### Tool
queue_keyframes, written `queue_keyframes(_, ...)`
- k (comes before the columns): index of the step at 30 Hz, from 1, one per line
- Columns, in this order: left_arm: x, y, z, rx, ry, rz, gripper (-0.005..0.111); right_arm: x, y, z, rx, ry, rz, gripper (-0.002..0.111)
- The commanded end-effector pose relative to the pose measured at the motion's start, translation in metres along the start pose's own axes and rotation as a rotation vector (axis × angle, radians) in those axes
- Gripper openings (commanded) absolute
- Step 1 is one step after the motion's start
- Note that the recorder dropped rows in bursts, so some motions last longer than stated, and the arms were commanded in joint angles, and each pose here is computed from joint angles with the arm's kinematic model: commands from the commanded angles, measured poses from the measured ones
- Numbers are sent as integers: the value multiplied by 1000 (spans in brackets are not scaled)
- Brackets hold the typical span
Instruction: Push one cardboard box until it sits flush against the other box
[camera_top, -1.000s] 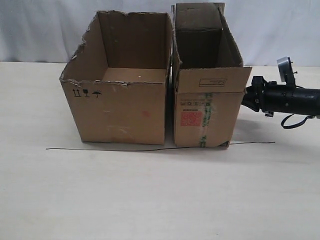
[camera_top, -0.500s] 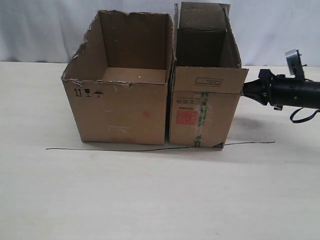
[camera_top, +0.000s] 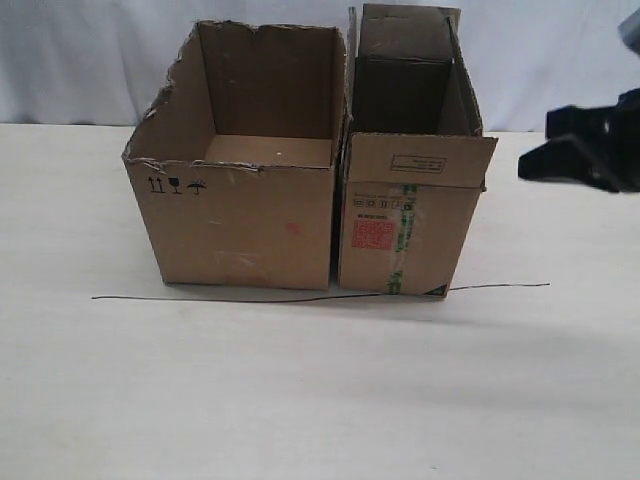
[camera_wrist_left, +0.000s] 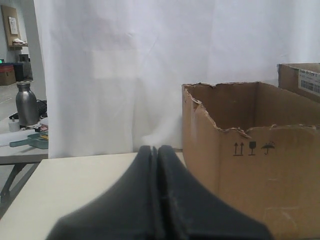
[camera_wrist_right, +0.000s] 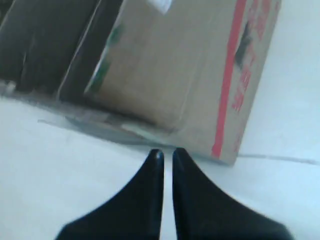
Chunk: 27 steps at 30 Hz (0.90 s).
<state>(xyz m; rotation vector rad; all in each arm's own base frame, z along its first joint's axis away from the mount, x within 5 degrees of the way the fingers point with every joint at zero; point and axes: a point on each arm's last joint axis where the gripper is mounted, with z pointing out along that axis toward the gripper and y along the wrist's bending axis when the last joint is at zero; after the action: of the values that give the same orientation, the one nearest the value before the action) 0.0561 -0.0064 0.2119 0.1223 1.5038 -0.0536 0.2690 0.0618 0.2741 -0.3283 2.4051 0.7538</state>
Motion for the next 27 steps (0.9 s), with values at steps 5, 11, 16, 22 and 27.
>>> queue_keyframes(5, 0, 0, 0, -4, -9, -2, 0, 60, 30, -14, 135, 51, -17, 5)
queue_keyframes(11, 0, 0, 0, -4, -9, -2, 0, 81, 17, 1, 160, -31, 59, 5)
queue_keyframes(16, 0, 0, 0, -4, -9, -2, 0, 83, 11, 17, 125, -20, 56, 5)
queue_keyframes(22, 0, 0, 0, -4, -9, -2, 0, 76, 5, 38, 71, -71, 91, 5)
queue_keyframes(27, 0, 0, 0, -4, -9, -2, 0, 70, -6, 54, 86, -122, 90, 5)
